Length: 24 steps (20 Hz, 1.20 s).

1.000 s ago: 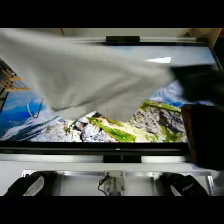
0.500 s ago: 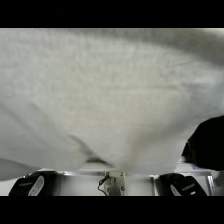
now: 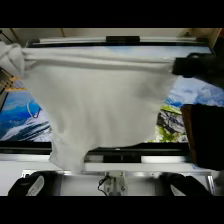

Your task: Fold the shirts.

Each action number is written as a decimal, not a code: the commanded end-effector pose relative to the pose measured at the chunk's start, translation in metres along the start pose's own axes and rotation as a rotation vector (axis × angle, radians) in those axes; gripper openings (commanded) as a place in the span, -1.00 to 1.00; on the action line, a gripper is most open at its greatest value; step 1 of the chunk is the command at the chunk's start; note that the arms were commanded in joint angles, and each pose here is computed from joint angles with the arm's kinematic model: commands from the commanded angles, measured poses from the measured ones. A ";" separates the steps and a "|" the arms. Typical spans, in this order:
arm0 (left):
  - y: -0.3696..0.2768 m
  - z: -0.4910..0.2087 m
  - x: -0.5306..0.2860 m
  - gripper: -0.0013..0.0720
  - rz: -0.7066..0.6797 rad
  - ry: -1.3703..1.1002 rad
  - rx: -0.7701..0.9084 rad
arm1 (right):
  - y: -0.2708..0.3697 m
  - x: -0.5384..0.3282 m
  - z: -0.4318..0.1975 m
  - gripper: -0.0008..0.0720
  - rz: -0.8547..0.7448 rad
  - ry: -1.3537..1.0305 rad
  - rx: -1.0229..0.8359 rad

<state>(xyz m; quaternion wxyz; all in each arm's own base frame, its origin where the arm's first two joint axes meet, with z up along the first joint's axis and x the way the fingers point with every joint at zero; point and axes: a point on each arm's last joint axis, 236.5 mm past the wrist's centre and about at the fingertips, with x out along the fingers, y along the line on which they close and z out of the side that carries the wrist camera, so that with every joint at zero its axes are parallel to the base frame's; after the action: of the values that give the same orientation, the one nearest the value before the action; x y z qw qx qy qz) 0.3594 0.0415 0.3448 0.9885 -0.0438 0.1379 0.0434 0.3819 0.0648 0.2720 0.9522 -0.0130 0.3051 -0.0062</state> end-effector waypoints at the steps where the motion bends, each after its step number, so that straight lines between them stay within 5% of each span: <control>1: 0.011 -0.049 0.072 -0.86 0.012 0.097 -0.019 | 0.026 0.103 -0.016 -0.77 -0.028 0.080 -0.028; 8: 0.003 -0.129 0.177 -0.86 -0.050 0.266 -0.185 | 0.047 0.215 -0.015 -0.77 0.029 -0.013 0.235; 15: -0.078 -0.250 0.227 -0.85 -0.182 0.559 -0.198 | 0.047 0.294 -0.122 -0.78 0.044 0.322 0.510; 16: -0.087 -0.266 0.226 -0.78 -0.195 0.609 -0.193 | 0.060 0.298 -0.133 -0.77 0.081 0.366 0.545; 17: -0.091 -0.278 0.220 -0.47 -0.203 0.666 -0.187 | 0.068 0.299 -0.137 -0.77 0.113 0.384 0.547; 18: -0.086 -0.282 0.213 0.04 -0.200 0.714 -0.173 | 0.069 0.297 -0.134 -0.45 0.133 0.382 0.507; 19: -0.073 -0.282 0.206 0.70 -0.184 0.759 -0.151 | 0.065 0.292 -0.128 0.34 0.139 0.378 0.467; 20: -0.054 -0.279 0.196 0.87 -0.154 0.813 -0.126 | 0.057 0.283 -0.120 0.60 0.143 0.378 0.406; 24: 0.036 -0.296 0.121 0.60 -0.051 1.140 -0.156 | -0.001 0.229 -0.114 0.59 0.113 0.467 0.250</control>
<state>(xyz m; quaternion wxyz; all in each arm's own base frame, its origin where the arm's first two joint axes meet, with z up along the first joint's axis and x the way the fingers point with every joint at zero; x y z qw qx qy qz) 0.4609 0.0187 0.0344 0.8348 -0.1300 0.5348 -0.0165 0.5336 0.0821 0.0326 0.8653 0.1745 0.4697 -0.0151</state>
